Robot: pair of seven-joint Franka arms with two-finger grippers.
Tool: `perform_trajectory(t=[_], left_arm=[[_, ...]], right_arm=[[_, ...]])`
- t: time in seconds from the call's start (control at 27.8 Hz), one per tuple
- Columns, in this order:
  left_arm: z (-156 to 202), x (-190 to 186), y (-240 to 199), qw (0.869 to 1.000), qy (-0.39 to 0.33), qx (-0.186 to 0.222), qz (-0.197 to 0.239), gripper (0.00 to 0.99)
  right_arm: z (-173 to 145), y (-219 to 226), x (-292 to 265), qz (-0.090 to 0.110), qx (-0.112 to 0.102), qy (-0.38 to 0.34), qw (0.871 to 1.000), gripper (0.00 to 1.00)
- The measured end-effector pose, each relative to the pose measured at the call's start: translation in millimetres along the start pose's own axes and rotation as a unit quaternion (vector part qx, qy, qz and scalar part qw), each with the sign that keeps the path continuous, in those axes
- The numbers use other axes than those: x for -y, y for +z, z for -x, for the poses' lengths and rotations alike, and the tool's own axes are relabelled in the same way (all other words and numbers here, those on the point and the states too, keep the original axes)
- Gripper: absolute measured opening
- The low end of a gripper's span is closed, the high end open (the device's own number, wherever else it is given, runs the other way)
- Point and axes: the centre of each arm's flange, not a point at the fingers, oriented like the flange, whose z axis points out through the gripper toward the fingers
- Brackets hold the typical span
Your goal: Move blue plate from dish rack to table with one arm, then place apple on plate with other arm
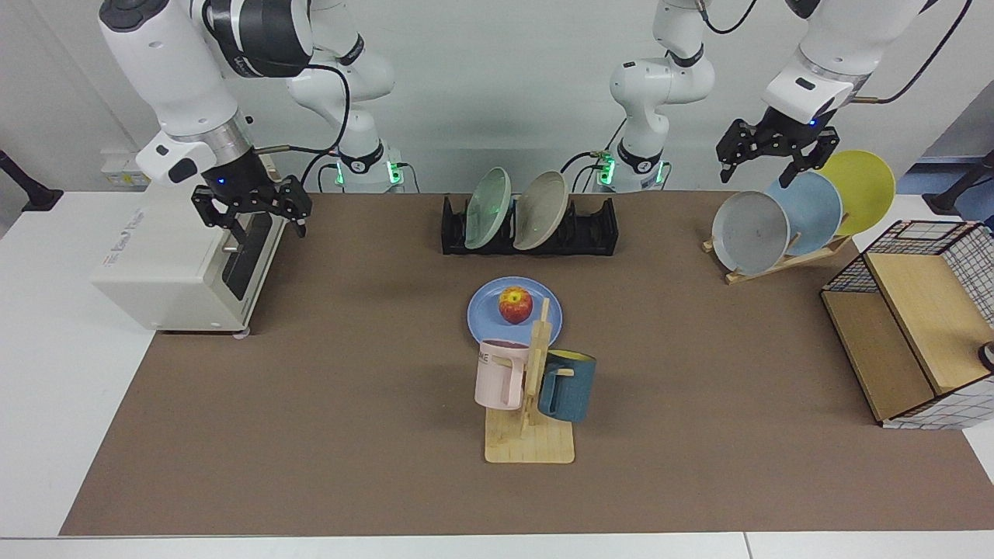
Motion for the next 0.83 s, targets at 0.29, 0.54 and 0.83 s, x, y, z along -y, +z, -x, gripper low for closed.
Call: perform_trajectory(t=[0.29,0.54,0.83], left_arm=[[0,0,0,1.0,0.0,0.0,0.0,0.991],[0,0,-1,1.0,0.0,-0.001,0.0,0.991],[12,27,-7,1.0,-0.027,0.006,-0.01,0.991]], right_arm=[[1,-1,-1,0.004,-0.001,0.011,1.0,1.0],[1,-1,-8,0.006,-0.001,0.026,1.0,1.0],[2,-2,-21,0.006,-0.001,0.038,0.999,1.0]])
